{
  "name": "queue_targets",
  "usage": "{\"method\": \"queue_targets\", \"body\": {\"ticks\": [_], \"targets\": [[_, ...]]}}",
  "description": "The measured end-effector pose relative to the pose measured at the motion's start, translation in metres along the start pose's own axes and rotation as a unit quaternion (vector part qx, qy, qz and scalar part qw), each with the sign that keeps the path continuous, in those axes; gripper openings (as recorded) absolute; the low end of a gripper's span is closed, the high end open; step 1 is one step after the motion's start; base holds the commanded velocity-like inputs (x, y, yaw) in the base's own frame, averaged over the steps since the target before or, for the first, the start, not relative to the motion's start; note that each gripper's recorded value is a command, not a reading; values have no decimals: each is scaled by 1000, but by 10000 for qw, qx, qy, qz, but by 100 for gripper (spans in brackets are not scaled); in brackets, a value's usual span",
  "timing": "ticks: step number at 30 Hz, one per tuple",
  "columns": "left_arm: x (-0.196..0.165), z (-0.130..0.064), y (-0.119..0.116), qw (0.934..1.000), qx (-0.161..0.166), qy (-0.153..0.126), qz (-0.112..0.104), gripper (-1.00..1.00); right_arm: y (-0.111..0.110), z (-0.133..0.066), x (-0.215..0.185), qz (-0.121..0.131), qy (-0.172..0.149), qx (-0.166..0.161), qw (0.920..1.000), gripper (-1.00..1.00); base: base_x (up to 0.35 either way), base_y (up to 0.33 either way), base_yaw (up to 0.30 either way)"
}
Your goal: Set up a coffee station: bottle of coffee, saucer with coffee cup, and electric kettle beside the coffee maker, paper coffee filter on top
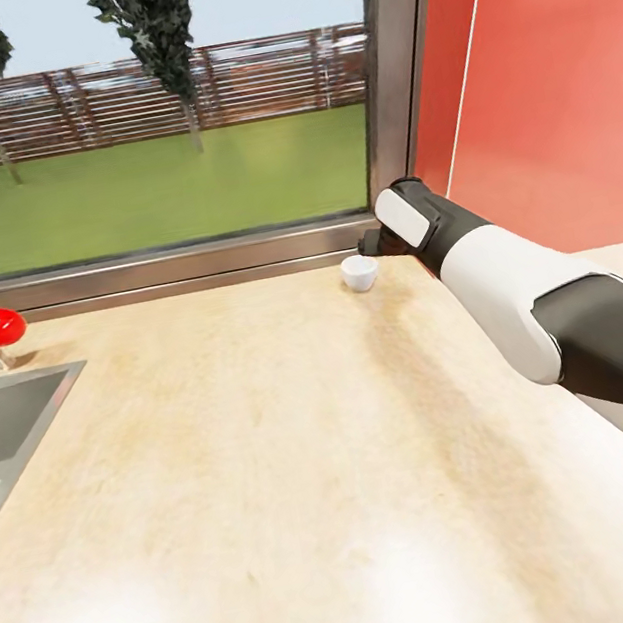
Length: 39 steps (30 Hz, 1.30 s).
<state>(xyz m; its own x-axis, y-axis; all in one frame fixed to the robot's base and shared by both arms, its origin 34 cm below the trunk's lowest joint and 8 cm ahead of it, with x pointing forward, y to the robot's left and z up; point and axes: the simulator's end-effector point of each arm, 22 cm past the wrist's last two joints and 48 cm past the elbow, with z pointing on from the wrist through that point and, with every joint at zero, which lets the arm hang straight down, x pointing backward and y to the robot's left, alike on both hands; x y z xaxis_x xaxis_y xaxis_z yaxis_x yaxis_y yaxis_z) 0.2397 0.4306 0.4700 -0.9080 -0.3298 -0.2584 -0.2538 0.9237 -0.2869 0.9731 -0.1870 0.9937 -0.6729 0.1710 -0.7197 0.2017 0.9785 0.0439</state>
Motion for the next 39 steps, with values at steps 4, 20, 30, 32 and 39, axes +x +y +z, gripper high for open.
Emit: {"method": "queue_targets", "body": {"ticks": [4,20,30,32,39], "targets": [[14,-5,3,9999,-25,101,-16,100,0,0,1,0,6,-6,10000,100,2,0,0],[50,-21,10,9993,-108,360,-75,100,-1,2,2,6,18,-1,10000,100,6,0,0],[52,-21,9,9992,-102,366,-85,100,-1,2,3,5,22,-1,10000,100,68,0,0],[52,-21,9,9992,-102,368,-84,100,-1,2,3,4,22,1,10000,100,5,0,0],[52,-21,9,9992,-102,368,-84,100,-2,3,4,4,29,13,10000,100,1,0,0]]}}
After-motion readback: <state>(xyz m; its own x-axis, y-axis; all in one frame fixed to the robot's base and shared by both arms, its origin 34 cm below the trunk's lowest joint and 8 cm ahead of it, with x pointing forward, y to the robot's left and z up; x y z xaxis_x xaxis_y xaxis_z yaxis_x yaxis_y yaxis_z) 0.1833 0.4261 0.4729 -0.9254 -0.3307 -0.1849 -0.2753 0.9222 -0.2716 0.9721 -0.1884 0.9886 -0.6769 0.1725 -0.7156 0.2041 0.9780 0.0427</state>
